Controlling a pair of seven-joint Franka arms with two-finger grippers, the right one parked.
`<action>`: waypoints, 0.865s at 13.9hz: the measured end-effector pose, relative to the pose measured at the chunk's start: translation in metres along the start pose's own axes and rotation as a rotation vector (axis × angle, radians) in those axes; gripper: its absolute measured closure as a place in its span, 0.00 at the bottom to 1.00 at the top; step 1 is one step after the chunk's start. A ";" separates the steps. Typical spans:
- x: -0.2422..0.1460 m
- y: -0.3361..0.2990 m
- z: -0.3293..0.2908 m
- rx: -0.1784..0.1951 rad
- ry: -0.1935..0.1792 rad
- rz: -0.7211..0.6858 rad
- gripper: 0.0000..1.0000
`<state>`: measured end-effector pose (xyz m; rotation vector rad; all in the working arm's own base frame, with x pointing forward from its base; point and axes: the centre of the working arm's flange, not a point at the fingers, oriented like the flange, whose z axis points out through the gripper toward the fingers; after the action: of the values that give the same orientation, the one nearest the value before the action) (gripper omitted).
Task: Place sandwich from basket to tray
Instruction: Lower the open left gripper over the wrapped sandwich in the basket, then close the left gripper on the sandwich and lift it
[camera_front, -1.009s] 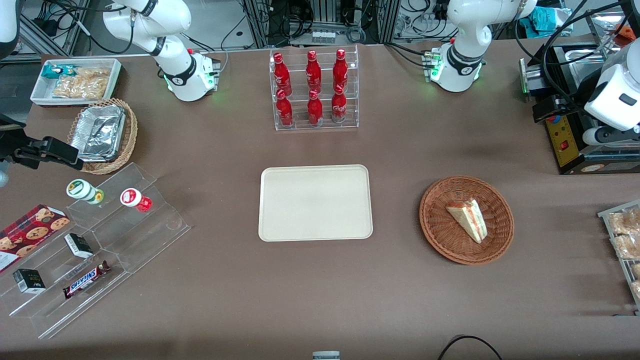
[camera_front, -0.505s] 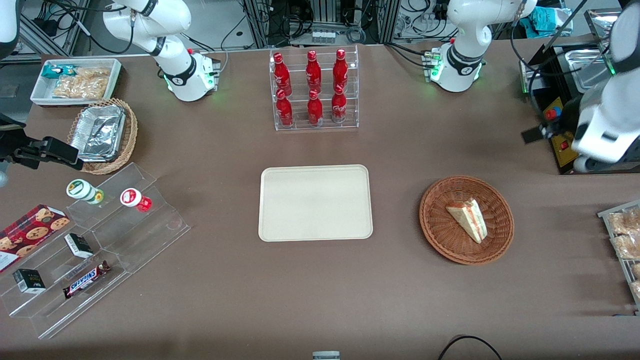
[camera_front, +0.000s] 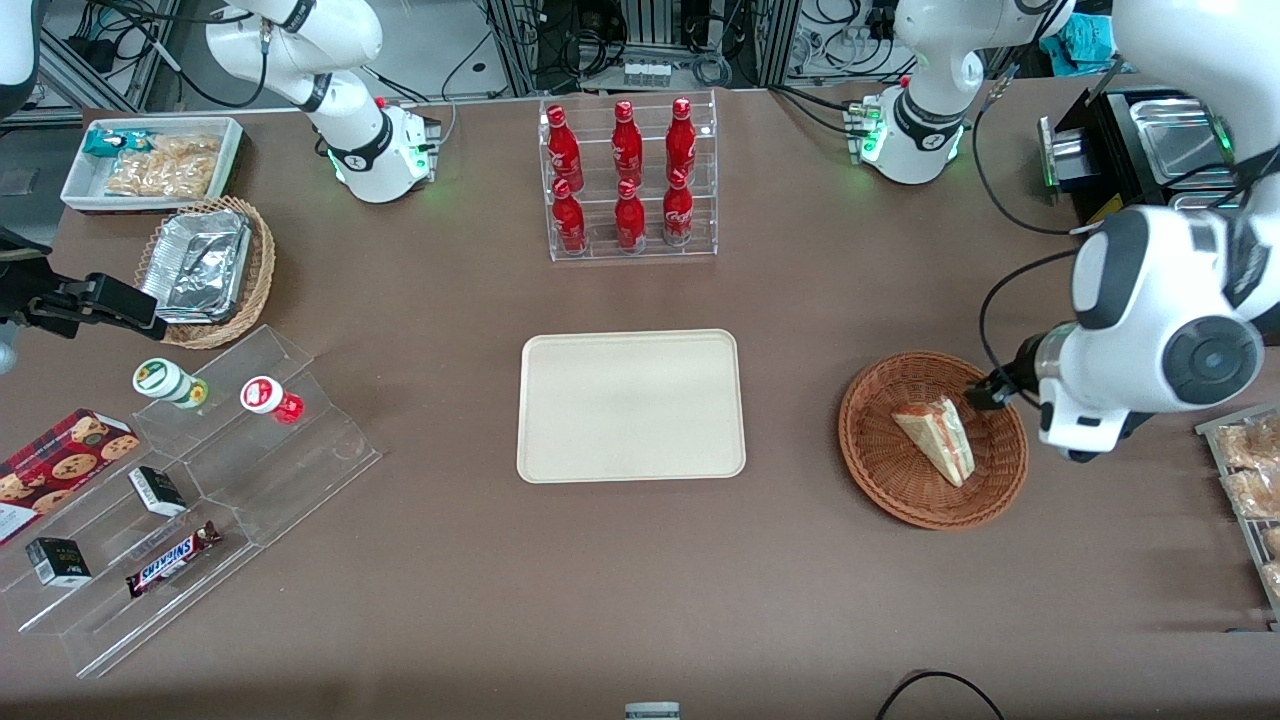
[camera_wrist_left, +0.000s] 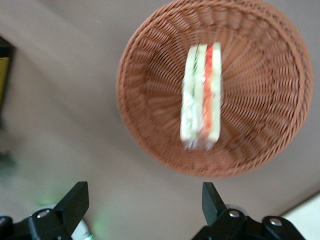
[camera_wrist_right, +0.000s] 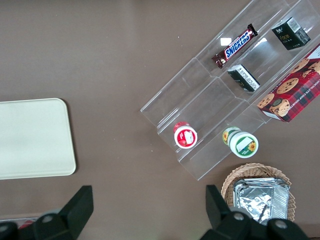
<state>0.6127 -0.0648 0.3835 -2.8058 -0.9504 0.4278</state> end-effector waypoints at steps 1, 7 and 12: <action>0.005 0.006 0.014 -0.014 0.008 -0.020 0.00; 0.019 0.034 0.087 -0.096 0.055 -0.047 0.00; 0.010 0.034 0.138 -0.121 0.067 -0.042 0.00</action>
<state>0.5968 -0.0790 0.2428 -2.8811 -1.0520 0.2771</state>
